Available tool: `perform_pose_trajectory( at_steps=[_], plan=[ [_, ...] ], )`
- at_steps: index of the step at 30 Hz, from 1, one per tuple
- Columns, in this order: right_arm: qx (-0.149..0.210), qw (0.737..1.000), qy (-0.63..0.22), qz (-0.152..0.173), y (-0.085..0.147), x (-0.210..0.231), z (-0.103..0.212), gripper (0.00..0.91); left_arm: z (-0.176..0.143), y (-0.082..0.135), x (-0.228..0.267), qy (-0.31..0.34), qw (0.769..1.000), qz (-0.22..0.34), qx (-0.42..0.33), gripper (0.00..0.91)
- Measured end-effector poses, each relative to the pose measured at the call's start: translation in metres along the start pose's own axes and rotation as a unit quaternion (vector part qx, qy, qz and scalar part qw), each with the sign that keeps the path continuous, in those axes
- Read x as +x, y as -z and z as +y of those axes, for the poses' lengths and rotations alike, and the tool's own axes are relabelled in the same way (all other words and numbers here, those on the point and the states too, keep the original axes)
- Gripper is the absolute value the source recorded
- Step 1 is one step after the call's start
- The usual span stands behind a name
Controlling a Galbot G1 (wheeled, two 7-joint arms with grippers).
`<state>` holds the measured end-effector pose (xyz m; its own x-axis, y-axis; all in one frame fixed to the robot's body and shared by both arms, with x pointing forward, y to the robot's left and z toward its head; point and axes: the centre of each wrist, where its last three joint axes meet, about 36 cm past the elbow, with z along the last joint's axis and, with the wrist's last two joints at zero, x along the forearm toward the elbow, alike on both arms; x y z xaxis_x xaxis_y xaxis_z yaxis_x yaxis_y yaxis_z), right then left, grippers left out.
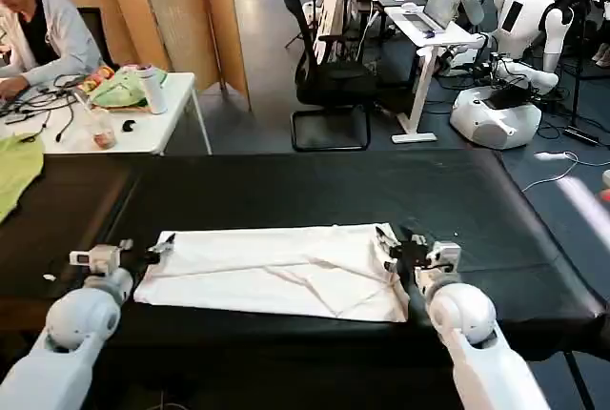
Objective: Fold and organize the clothes.
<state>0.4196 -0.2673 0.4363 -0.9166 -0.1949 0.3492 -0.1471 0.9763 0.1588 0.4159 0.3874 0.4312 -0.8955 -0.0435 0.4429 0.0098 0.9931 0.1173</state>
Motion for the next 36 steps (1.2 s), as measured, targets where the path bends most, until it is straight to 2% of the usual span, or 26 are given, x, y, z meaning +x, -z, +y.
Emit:
perform_pose_trajectory(
  at_steps=[7,16,17,18,19,20,24,25,30,32,33,36],
  plan=[
    [0.000,1.000,0.004,-0.013,0.004,0.026,0.004,0.878,0.002,-0.008,0.025,-0.025,0.999,-0.001,0.040,0.878],
    [0.003,1.000,0.008,-0.021,0.007,0.039,0.009,0.878,-0.005,-0.044,0.051,-0.028,0.997,0.012,0.069,0.878],
    [0.004,1.000,0.008,-0.021,0.007,0.039,0.009,0.878,-0.006,-0.048,0.052,-0.032,0.997,0.017,0.074,0.839],
    [0.004,1.000,0.008,-0.021,0.007,0.040,0.009,0.878,-0.006,-0.051,0.052,-0.035,0.996,0.019,0.076,0.751],
    [0.003,1.000,0.008,-0.022,0.007,0.041,0.009,0.878,-0.007,-0.054,0.052,-0.036,0.996,0.021,0.079,0.722],
    [0.004,1.000,0.007,-0.021,0.006,0.041,0.009,0.878,-0.008,-0.056,0.052,-0.035,0.996,0.023,0.080,0.644],
    [0.003,1.000,0.007,-0.022,0.005,0.041,0.009,0.878,-0.010,-0.061,0.050,-0.031,0.996,0.024,0.084,0.215],
    [0.002,1.000,0.008,-0.023,0.004,0.041,0.009,0.878,-0.011,-0.062,0.049,-0.031,0.996,0.025,0.084,0.166],
    [0.002,1.000,0.012,-0.025,0.004,0.039,0.013,0.878,-0.012,-0.066,0.046,-0.043,0.994,0.028,0.093,0.146],
    [0.002,1.000,0.015,-0.027,0.004,0.038,0.016,0.878,-0.013,-0.067,0.044,-0.051,0.994,0.031,0.097,0.068],
    [0.002,1.000,0.016,-0.027,0.004,0.038,0.017,0.878,-0.013,-0.067,0.043,-0.056,0.992,0.034,0.104,0.000],
    [0.000,0.999,0.016,-0.029,0.004,0.037,0.018,0.878,-0.011,-0.065,0.041,-0.059,0.991,0.036,0.110,0.000]
  ],
)
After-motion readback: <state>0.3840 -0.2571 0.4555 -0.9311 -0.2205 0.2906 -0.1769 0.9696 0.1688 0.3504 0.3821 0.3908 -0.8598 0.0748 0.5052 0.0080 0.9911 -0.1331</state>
